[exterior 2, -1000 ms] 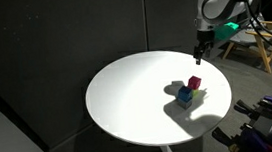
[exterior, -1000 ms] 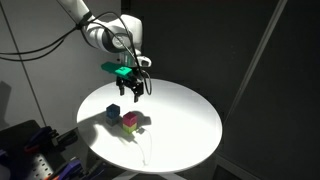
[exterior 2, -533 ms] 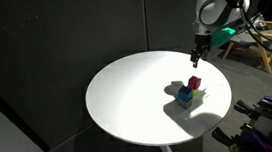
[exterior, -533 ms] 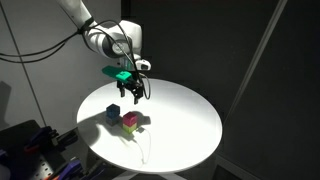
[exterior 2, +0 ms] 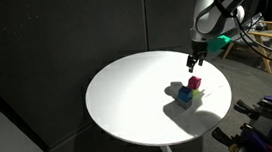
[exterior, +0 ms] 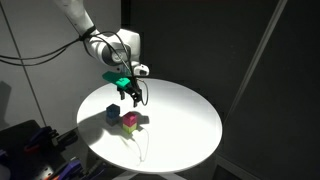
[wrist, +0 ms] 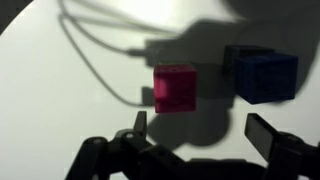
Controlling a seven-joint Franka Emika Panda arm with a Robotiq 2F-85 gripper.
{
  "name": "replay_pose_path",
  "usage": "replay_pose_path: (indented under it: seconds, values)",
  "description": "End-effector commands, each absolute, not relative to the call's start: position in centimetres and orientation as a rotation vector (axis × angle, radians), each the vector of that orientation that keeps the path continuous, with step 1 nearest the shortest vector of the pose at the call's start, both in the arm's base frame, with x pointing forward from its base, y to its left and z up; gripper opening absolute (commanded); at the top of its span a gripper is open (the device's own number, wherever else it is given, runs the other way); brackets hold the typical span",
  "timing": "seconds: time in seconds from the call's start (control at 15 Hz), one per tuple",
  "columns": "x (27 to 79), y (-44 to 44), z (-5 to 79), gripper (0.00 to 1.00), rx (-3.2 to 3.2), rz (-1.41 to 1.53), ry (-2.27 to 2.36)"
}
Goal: Put the pink block on top of the stack on the left.
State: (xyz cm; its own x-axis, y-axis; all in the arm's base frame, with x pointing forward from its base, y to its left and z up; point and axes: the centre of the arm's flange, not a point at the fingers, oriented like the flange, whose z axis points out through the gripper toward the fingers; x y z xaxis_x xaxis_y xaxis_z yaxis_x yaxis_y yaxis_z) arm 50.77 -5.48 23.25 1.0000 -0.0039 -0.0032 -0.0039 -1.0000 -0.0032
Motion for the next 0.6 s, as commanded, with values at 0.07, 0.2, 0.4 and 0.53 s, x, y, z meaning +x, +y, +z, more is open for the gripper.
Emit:
replay_pose_path:
  seconds: [0.07, 0.2, 0.4, 0.53]
  values:
    - [51.0, -5.3, 22.0, 1.0, -3.132, -0.029, -0.018]
    - [50.9, -5.3, 21.5, 1.0, -3.133, -0.017, -0.009]
    - [50.7, -5.6, 20.9, 1.0, -3.137, -0.008, 0.027]
    - [50.6, -5.9, 20.6, 1.0, -3.137, 0.001, 0.058]
